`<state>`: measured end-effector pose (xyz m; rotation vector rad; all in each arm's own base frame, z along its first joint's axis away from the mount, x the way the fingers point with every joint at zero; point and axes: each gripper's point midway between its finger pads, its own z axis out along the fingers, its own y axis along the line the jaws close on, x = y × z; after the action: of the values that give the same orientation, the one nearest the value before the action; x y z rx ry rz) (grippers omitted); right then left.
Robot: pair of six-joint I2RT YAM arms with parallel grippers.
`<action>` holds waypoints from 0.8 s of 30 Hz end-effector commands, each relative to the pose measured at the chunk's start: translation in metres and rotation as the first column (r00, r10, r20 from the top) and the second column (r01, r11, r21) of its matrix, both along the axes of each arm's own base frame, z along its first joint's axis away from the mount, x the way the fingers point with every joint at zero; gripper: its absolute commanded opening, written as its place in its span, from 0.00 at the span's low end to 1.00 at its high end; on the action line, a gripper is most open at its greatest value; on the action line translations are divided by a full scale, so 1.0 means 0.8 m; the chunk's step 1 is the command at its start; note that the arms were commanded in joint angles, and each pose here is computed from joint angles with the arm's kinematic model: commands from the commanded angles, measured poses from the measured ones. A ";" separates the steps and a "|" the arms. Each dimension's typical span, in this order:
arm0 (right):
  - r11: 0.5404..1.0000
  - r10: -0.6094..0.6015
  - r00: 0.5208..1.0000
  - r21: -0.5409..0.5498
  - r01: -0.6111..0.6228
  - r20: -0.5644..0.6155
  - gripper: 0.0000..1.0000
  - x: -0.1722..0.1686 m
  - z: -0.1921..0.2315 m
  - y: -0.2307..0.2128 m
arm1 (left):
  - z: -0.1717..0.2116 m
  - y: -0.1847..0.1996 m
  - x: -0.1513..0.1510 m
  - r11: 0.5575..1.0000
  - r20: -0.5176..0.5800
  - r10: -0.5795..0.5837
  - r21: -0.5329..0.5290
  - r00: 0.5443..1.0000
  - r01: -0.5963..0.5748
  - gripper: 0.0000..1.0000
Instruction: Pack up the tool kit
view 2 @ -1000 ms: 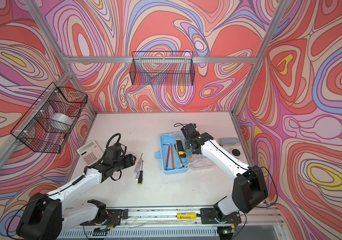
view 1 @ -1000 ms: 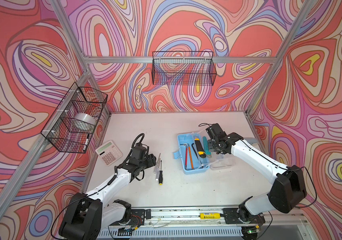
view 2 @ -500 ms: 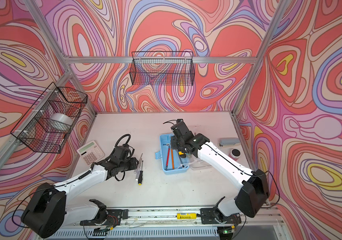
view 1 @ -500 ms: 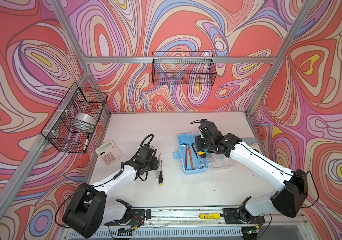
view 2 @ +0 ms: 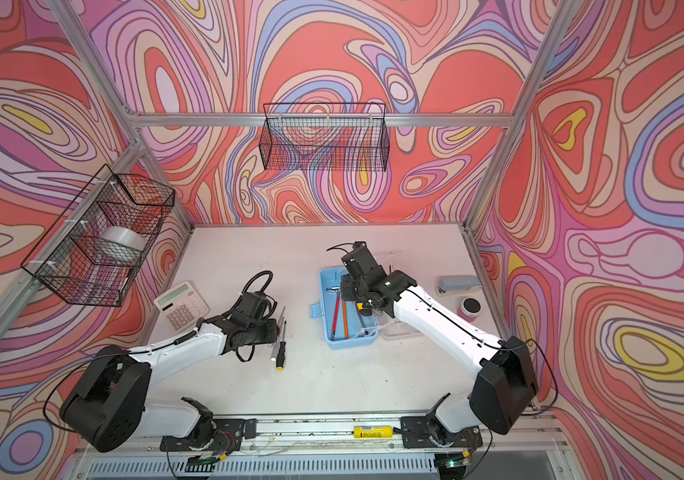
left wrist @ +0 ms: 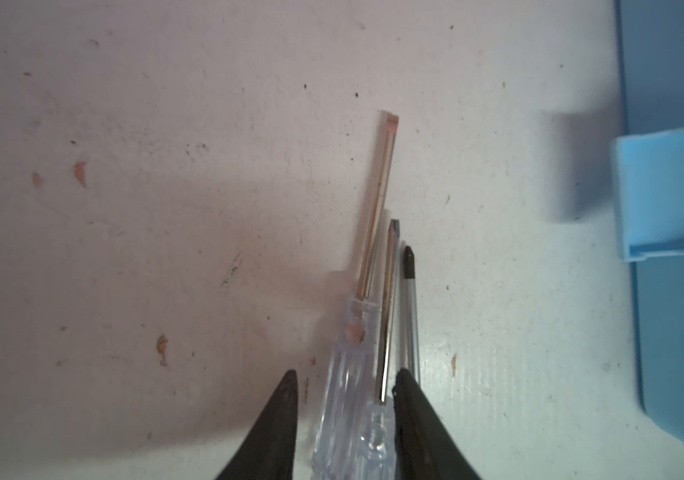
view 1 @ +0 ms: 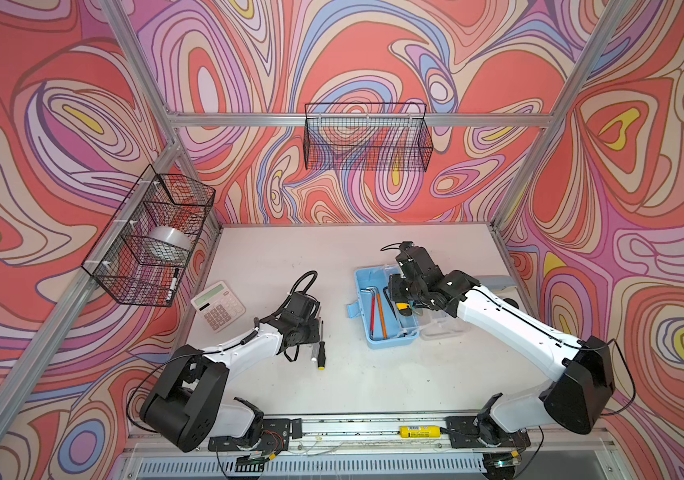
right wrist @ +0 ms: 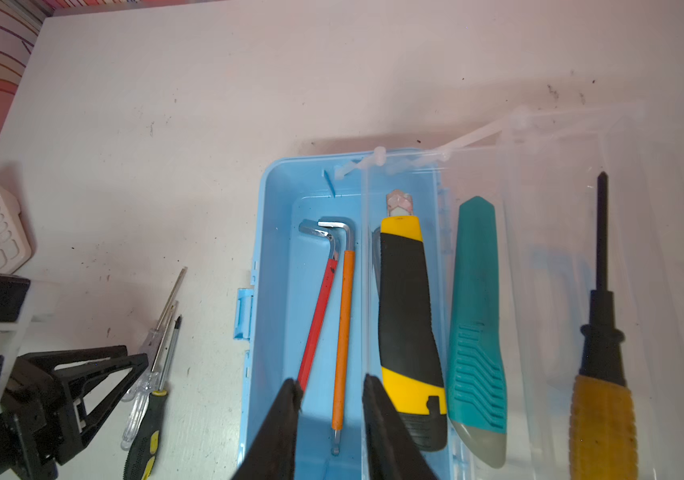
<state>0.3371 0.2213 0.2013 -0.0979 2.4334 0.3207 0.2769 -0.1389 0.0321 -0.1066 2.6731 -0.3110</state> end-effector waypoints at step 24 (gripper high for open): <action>0.999 -0.005 0.999 -0.038 0.004 -0.040 0.29 0.009 -0.038 0.004 | -0.030 0.008 0.012 0.994 -0.075 0.036 0.104 0.997 -0.028 0.31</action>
<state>0.3415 0.2249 0.1775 -0.1067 2.4780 0.2895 0.2947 -0.1406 0.0203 -0.1207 2.7015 -0.2343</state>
